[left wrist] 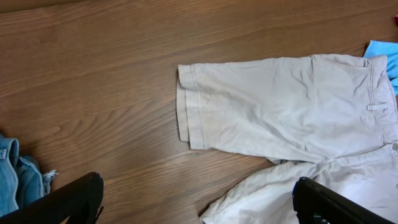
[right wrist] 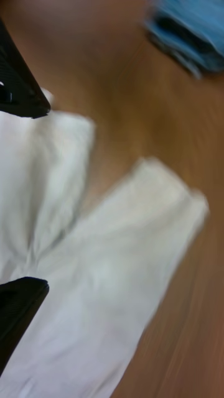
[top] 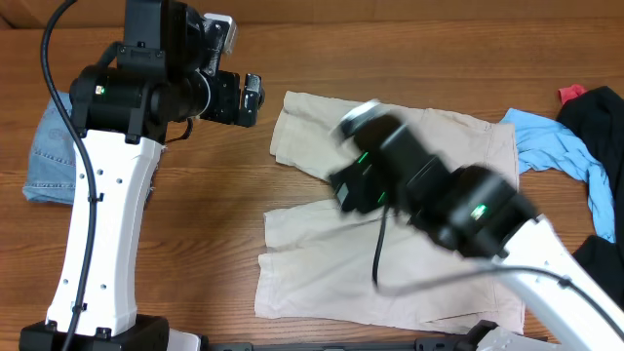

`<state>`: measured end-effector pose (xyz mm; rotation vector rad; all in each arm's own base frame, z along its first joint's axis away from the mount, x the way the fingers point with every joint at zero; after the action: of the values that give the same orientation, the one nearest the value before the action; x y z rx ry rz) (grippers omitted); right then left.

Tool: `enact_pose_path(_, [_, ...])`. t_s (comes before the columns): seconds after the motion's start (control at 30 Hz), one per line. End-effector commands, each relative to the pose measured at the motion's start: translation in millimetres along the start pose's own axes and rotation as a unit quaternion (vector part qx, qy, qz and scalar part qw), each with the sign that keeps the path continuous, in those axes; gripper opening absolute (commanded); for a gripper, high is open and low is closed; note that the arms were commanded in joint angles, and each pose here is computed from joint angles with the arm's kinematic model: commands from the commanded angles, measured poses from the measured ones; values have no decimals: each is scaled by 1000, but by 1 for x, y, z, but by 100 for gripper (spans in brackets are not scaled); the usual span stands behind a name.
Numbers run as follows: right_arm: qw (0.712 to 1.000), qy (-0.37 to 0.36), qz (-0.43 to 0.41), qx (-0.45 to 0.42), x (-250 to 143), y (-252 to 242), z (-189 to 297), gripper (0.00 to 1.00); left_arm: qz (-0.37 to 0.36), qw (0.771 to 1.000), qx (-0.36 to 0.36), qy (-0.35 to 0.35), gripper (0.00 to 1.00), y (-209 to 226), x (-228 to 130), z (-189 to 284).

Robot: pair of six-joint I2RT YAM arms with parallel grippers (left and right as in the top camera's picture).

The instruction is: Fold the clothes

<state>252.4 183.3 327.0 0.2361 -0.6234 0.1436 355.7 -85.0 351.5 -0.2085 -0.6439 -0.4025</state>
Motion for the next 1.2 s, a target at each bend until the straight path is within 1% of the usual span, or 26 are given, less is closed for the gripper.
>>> enact_pose_path(0.0, [982, -29, -170, -79, 28, -63, -12, 79, 4, 1000, 8, -3, 100, 2, 1, 6])
enact_pose_path(0.07, [965, 0, -246, -93, 36, -105, -39, 69, 8, 1000, 4, 14, 100, 2, -3, -1])
enact_pose_path(0.1, [962, 10, -258, -92, 37, -112, -46, 59, 10, 1000, 3, 19, 99, 3, -4, -4])
enact_pose_path(0.13, [954, 33, -285, -89, 38, -128, -63, 40, 13, 1000, 1, 28, 96, 2, -6, -8])
enact_pose_path(0.17, [949, 47, -299, -86, 38, -137, -74, 31, 15, 999, -2, 37, 90, 1, -7, -13])
enact_pose_path(0.2, [941, 75, -320, -81, 35, -150, -95, 21, 14, 998, -9, 56, 64, -2, -11, -23])
enact_pose_path(0.23, [937, 93, -329, -78, 32, -156, -109, 14, 14, 997, -13, 72, 56, -4, -14, -30])
enact_pose_path(0.27, [932, 109, -335, -81, 29, -163, -125, 10, 14, 996, -17, 91, 46, -5, -18, -40])
enact_pose_path(0.3, [929, 118, -340, -86, 27, -168, -135, 10, 13, 994, -22, 107, 42, -8, -22, -50])
enact_pose_path(0.33, [925, 128, -345, -94, 24, -176, -153, 10, 14, 992, -26, 125, 44, -9, -26, -63])
enact_pose_path(0.37, [922, 139, -350, -95, 20, -182, -170, 10, 21, 988, -26, 148, 55, -9, -32, -83])
enact_pose_path(0.4, [920, 147, -352, -92, 18, -183, -178, 10, 22, 986, -24, 165, 60, -8, -38, -99])
enact_pose_path(0.43, [918, 155, -353, -91, 15, -184, -187, 10, 24, 983, -23, 180, 61, -8, -42, -113])
enact_pose_path(0.5, [921, 171, -339, -85, 9, -185, -202, 22, 36, 975, -29, 218, 65, -8, -54, -146])
enact_pose_path(0.53, [923, 176, -332, -86, 7, -186, -205, 37, 41, 970, -31, 238, 68, -8, -62, -164])
enact_pose_path(0.67, [926, 178, -321, -86, 7, -187, -205, 50, 42, 956, -43, 286, 77, -10, -84, -215])
enact_pose_path(0.7, [926, 179, -321, -86, 6, -187, -205, 51, 41, 953, -45, 298, 77, -11, -91, -227])
enact_pose_path(0.8, [925, 183, -321, -87, 5, -187, -204, 52, 44, 939, -50, 336, 73, -12, -116, -264])
enact_pose_path(0.87, [925, 184, -321, -88, 4, -187, -204, 52, 45, 936, -49, 346, 72, -10, -123, -275])
enact_pose_path(0.93, [925, 184, -321, -88, 4, -187, -204, 52, 43, 937, -47, 343, 63, -9, -125, -283])
enact_pose_path(0.97, [925, 183, -321, -87, 5, -187, -204, 52, 41, 943, -49, 326, 50, -8, -121, -290])
enact_pose_path(1.0, [925, 183, -321, -87, 5, -187, -204, 52, 39, 946, -49, 317, 42, -9, -118, -292])
enact_pose_path(1.03, [925, 182, -321, -87, 5, -187, -204, 52, 37, 950, -48, 307, 24, -8, -114, -294])
enact_pose_path(1.07, [925, 182, -321, -87, 5, -187, -204, 52, 32, 953, -48, 297, 11, -8, -111, -297])
enact_pose_path(1.1, [925, 183, -321, -87, 5, -187, -204, 52, 30, 954, -46, 294, 4, -7, -109, -297])
enact_pose_path(1.17, [925, 185, -321, -88, 4, -187, -204, 52, 30, 953, -39, 298, 4, -5, -105, -290])
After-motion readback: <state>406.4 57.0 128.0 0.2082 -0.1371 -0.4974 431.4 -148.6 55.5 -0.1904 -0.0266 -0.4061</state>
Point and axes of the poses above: each gripper's point midway between its finger pads, its own z axis back along the fingers, its own y axis along the line the jaws close on, x = y × z, the point moved 5 cm from there along z, back along the fingers, and after that the axes turned 10 degrees about -z, right-handed, at the moved point
